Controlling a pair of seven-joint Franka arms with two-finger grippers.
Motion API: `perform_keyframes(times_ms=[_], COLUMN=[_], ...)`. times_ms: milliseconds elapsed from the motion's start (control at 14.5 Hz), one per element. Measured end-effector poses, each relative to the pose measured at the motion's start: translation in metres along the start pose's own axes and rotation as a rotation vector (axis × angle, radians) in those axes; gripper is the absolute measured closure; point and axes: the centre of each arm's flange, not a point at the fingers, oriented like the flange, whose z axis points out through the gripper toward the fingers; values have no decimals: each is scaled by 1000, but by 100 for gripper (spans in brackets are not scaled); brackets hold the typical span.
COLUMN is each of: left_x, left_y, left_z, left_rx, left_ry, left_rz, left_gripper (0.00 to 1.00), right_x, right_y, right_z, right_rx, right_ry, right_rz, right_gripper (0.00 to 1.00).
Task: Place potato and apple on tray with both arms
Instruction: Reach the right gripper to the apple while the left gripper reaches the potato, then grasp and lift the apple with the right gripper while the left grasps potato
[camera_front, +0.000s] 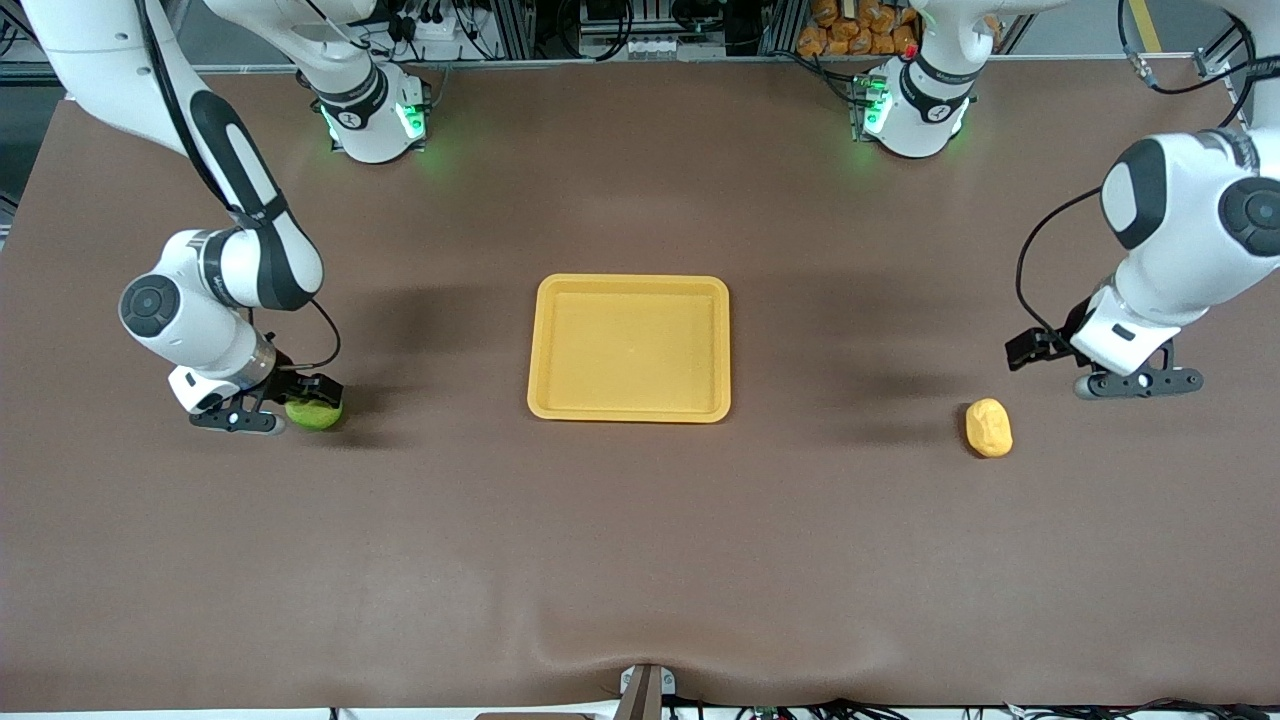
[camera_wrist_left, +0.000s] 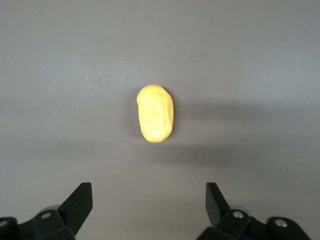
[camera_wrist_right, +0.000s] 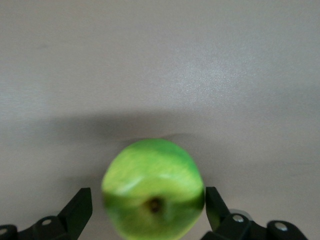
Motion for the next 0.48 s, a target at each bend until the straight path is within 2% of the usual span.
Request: perform_keyframes(times_ms=[277, 484], left_x=[10, 14], left_y=[-6, -3], left_z=[41, 66], left_rx=[-5, -9], left_ry=[20, 31], left_rz=[-24, -39], left_gripper=[0, 0], right_x=[-3, 0], right_y=[5, 5], right_z=[29, 29], right_rx=[-5, -4], right_ry=[-5, 4], right_rz=[7, 8], right_gripper=[0, 2])
